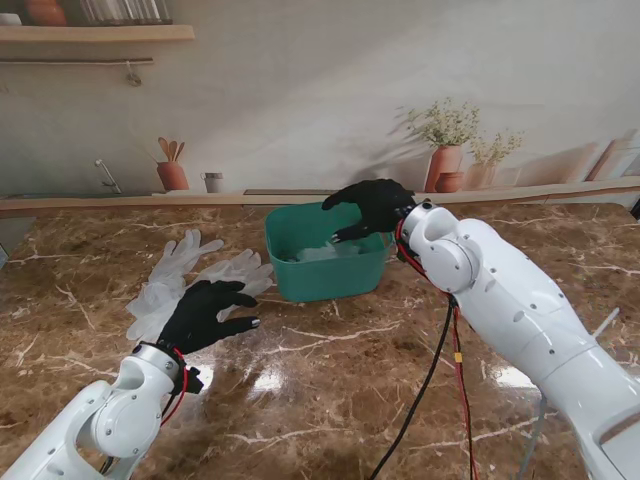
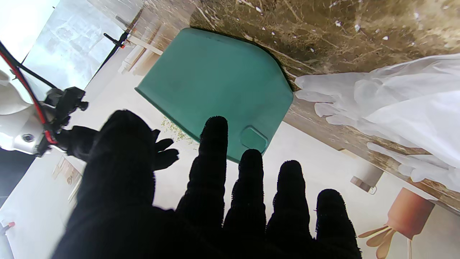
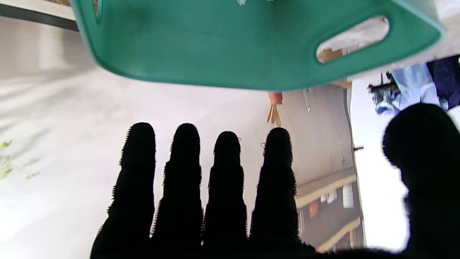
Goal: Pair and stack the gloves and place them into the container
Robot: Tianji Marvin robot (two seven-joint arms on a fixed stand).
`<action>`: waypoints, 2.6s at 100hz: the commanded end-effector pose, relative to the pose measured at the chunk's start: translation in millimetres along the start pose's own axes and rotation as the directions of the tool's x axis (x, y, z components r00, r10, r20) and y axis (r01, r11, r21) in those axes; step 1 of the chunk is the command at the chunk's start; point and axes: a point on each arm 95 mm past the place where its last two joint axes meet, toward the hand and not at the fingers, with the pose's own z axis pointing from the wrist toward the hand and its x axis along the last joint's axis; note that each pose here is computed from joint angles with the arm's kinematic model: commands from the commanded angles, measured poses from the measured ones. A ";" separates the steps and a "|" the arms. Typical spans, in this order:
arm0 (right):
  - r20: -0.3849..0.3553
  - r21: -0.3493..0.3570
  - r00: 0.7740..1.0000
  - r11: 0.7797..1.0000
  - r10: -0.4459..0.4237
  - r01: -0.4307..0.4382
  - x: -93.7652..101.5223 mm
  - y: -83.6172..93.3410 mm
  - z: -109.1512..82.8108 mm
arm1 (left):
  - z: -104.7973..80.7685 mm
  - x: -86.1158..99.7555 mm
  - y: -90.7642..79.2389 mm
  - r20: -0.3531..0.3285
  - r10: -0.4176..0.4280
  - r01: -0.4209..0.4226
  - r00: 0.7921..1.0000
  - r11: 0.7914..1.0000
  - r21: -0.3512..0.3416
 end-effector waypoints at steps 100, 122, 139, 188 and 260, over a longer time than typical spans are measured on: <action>0.196 -0.214 0.930 0.939 0.312 -0.270 35.4 -104.0 -185.8 | 20.3 10.2 2.4 -0.066 -0.059 0.058 0.996 0.998 -0.021; 0.206 -0.200 0.927 0.941 0.313 -0.273 32.0 -108.7 -186.0 | 30.1 -14.1 -26.6 -0.011 0.029 -0.030 1.000 0.998 -0.058; 0.213 -0.200 0.924 0.940 0.318 -0.278 29.5 -113.1 -185.0 | 44.9 -35.2 -54.4 0.040 0.104 -0.098 0.994 0.988 -0.121; 0.230 -0.171 0.912 0.936 0.340 -0.307 22.3 -123.7 -174.2 | 98.3 -84.0 -85.2 0.135 0.266 -0.203 0.955 0.911 -0.358; 0.236 -0.176 0.910 0.936 0.341 -0.305 22.0 -125.9 -173.0 | 110.9 -112.1 -66.9 0.086 0.291 -0.173 0.953 0.755 -0.633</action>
